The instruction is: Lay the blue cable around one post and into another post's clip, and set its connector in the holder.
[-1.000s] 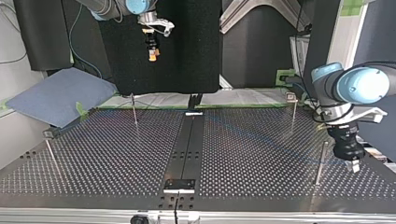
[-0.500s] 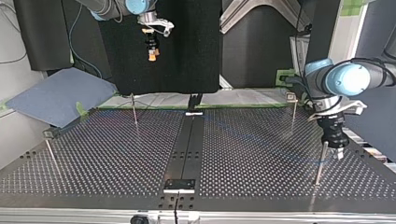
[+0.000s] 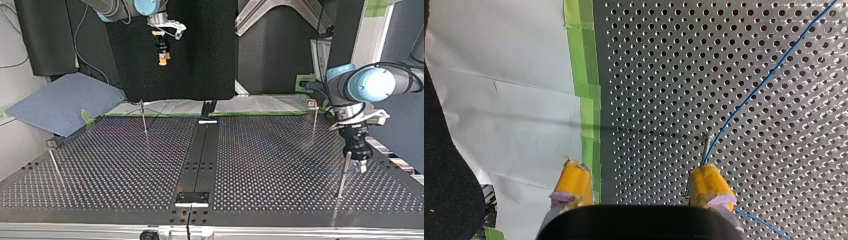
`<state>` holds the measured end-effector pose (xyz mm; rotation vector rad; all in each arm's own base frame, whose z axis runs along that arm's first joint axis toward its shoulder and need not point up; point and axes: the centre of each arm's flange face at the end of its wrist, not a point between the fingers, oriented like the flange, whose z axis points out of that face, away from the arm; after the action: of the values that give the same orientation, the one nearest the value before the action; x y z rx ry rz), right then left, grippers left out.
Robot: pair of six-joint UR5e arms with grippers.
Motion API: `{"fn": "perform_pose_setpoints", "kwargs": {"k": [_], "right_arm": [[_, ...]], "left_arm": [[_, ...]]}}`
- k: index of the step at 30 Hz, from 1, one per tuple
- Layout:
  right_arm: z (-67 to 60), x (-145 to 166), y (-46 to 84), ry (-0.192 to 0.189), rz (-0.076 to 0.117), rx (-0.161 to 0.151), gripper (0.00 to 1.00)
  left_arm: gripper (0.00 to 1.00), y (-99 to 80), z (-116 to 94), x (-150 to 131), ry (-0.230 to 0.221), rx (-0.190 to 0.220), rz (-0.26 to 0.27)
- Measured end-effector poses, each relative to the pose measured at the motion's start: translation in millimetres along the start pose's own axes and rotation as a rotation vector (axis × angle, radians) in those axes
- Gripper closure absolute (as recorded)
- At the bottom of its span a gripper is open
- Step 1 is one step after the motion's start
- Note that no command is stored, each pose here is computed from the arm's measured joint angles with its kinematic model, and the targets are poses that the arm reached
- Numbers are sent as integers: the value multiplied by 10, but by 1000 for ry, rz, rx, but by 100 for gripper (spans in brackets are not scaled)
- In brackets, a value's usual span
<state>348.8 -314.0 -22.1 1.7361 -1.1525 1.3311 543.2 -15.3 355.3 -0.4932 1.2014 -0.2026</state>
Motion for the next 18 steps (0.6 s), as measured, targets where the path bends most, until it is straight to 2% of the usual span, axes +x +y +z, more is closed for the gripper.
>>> {"fn": "perform_pose_setpoints", "kwargs": {"k": [7,10,13,18], "right_arm": [[0,-1,1,0,0,0,2],[0,-1,0,0,0,0,2],[-1,0,1,0,0,0,2],[0,0,0,0,0,0,2]], "left_arm": [[80,-4,1,-5,-10,-6,2],[80,-26,11,-8,-16,10,-2],[87,-50,20,-7,-14,32,-12],[91,-75,23,2,-7,56,-39]]}}
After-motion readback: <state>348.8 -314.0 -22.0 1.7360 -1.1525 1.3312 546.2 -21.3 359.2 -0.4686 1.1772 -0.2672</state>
